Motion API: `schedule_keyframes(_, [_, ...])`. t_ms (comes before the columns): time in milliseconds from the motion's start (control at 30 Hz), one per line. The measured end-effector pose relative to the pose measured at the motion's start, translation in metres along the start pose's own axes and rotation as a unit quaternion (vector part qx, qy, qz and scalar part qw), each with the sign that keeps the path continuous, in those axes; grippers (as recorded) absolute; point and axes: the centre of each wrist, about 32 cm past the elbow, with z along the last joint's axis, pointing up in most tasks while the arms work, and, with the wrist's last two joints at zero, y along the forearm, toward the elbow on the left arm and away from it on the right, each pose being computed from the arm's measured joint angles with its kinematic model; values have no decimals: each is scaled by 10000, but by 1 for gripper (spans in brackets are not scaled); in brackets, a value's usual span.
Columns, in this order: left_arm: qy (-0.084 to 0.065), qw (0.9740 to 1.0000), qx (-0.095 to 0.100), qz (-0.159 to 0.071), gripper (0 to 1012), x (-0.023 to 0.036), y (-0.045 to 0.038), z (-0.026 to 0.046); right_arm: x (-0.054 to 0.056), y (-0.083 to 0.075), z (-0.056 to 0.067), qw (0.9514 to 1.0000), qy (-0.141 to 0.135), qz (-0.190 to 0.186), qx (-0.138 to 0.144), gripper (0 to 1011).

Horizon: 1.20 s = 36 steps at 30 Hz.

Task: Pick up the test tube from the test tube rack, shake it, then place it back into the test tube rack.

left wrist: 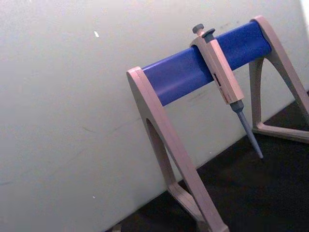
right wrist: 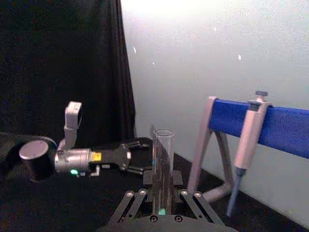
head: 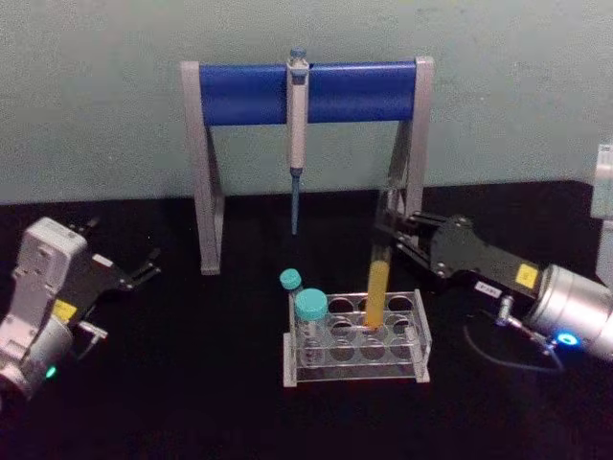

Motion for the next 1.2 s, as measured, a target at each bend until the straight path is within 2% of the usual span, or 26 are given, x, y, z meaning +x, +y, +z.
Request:
schedule_keyframes(267, [0, 10000, 0, 0, 1002, 0, 0, 0, -5, -115, 79, 9971, -592, -445, -184, 229])
schedule_keyframes(333, [0, 10000, 0, 0, 1001, 0, 0, 0, -12, -109, 72, 9949, -786, -605, -193, 229])
schedule_keyframes(467, [0, 10000, 0, 0, 1001, 0, 0, 0, -16, -76, 6, 9932, -890, -738, -151, 229])
schedule_keyframes(733, [0, 10000, 0, 0, 1001, 0, 0, 0, 8, -10, -142, 9932, -868, -780, -1, 229])
schedule_keyframes(1200, [0, 10000, 0, 0, 1001, 0, 0, 0, 40, 64, -295, 9948, -784, -641, 102, 229])
